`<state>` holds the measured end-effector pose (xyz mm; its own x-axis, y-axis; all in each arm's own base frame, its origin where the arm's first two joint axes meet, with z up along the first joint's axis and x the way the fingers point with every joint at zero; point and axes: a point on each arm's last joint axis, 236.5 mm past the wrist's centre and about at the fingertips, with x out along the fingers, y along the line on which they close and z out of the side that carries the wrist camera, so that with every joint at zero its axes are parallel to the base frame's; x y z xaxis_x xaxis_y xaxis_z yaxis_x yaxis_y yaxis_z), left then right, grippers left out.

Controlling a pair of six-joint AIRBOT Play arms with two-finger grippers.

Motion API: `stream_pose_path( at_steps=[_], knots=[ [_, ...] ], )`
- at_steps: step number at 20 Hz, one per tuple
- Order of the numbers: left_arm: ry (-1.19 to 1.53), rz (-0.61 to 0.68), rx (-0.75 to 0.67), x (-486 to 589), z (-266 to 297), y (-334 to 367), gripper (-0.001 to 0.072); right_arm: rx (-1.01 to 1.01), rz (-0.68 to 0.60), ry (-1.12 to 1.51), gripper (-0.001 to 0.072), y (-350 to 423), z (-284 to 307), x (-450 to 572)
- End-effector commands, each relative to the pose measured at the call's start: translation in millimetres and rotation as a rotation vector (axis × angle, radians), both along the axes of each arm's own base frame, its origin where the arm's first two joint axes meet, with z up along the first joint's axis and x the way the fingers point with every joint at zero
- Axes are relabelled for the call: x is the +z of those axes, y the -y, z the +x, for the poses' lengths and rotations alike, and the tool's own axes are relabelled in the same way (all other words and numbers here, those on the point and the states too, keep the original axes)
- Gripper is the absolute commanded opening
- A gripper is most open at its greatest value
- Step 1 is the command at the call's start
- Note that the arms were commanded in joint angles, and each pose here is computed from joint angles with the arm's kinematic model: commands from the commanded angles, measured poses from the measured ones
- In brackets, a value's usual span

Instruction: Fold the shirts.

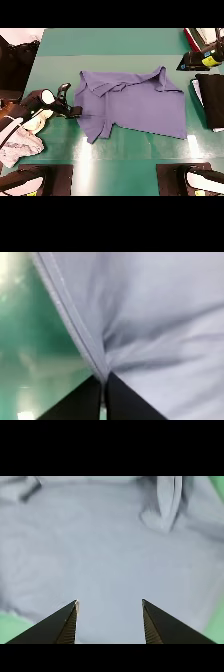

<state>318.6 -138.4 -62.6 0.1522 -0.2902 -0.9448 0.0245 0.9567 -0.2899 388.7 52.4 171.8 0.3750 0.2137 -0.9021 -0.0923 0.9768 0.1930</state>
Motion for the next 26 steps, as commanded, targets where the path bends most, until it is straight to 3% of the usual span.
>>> stream_pose_path(
  at_steps=[1,4,12,22,25,26],
  knots=[
    [0.078,0.138,-0.100,41.3,2.3,-29.6,0.0027,-0.018,-0.013,-0.100,0.0450,13.7,-30.8,-20.8],
    [0.159,0.156,-0.177,82.2,-10.1,-35.6,0.0028,-0.110,0.003,-0.207,0.0450,37.5,-78.6,-71.2],
    [0.203,0.106,-0.164,96.3,-9.9,-26.0,0.0028,-0.393,0.078,-0.457,0.0451,67.1,-208.1,-231.0],
    [0.192,0.083,-0.162,96.6,-12.9,-21.3,0.0028,-0.335,0.070,-0.542,0.0447,48.7,-217.2,-275.1],
    [0.181,0.084,-0.165,95.8,-15.2,-21.6,0.0028,-0.346,0.062,-0.496,0.0375,49.4,-207.6,-274.2],
    [0.181,0.085,-0.165,95.8,-15.3,-21.7,0.0028,-0.349,0.059,-0.478,0.0321,51.0,-205.0,-272.3]
  ],
)
